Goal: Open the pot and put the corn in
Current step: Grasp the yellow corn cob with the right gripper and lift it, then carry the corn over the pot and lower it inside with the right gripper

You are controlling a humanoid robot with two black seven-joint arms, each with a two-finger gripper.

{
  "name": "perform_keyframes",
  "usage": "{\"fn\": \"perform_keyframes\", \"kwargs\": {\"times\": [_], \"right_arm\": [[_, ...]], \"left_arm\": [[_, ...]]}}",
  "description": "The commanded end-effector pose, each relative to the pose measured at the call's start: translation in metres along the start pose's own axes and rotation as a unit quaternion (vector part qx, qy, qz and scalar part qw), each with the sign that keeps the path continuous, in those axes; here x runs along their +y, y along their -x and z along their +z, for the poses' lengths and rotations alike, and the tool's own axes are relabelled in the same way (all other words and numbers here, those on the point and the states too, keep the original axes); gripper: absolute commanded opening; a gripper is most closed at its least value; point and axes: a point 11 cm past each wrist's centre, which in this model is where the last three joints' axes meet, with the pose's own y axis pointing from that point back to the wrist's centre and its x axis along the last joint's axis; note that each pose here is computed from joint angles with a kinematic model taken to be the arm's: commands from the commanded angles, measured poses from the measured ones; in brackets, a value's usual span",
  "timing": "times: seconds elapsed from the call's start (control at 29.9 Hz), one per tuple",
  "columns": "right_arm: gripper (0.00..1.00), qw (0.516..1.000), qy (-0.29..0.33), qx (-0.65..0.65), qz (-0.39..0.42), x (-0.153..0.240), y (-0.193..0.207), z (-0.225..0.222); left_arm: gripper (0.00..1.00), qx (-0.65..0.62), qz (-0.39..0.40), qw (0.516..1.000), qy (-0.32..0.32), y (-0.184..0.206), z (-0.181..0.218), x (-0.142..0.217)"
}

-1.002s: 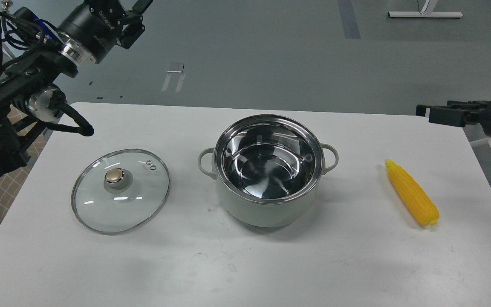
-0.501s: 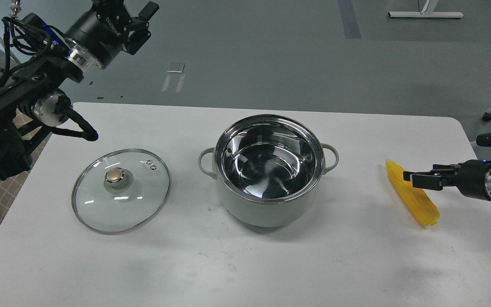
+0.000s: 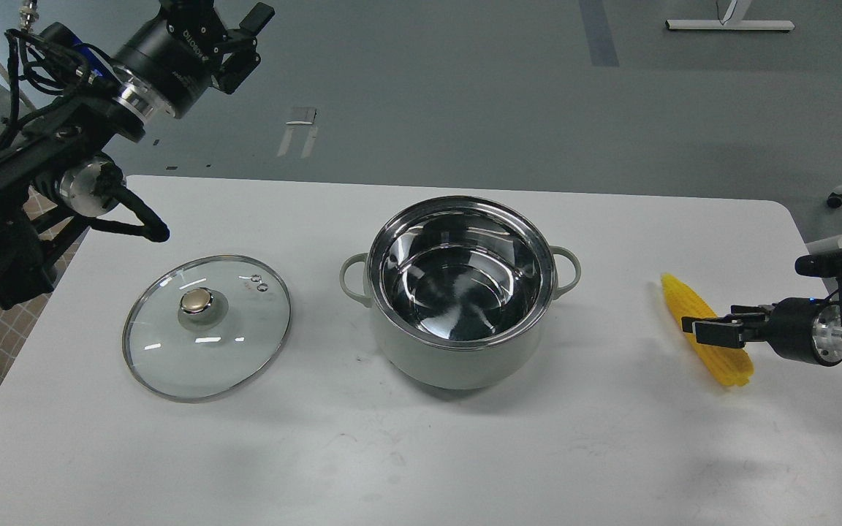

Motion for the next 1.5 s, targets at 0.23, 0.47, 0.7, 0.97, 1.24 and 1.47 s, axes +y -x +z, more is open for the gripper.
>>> {"fn": "perform_keyframes", "kwargs": {"times": [0.23, 0.47, 0.7, 0.97, 1.24, 1.47], "right_arm": [[0.24, 1.0, -0.003, 0.021, 0.004, -0.007, 0.001, -0.004], [0.04, 1.0, -0.003, 0.023, 0.008, -0.005, -0.002, -0.005], [0.04, 0.999, -0.007, 0.035, 0.037, 0.014, -0.032, -0.005], [0.05, 0.984, -0.03, 0.106, 0.143, 0.072, -0.152, -0.04], [0.06, 0.962, -0.089, 0.186, 0.178, 0.091, -0.238, -0.125], [0.07, 0.948, -0.151, 0.248, 0.131, 0.055, -0.253, -0.214]], "left_arm": [[0.93, 0.001, 0.001, 1.0, -0.002, 0.0, -0.002, 0.001], [0.93, 0.001, 0.001, 1.0, 0.0, 0.0, -0.001, 0.0], [0.93, 0.002, 0.0, 1.0, 0.0, 0.001, -0.001, 0.0], [0.93, 0.009, -0.006, 1.0, 0.002, 0.008, -0.004, -0.004], [0.93, 0.011, -0.007, 1.0, 0.003, 0.01, -0.004, -0.006], [0.93, 0.011, -0.007, 1.0, 0.004, 0.009, -0.003, -0.006]]}}
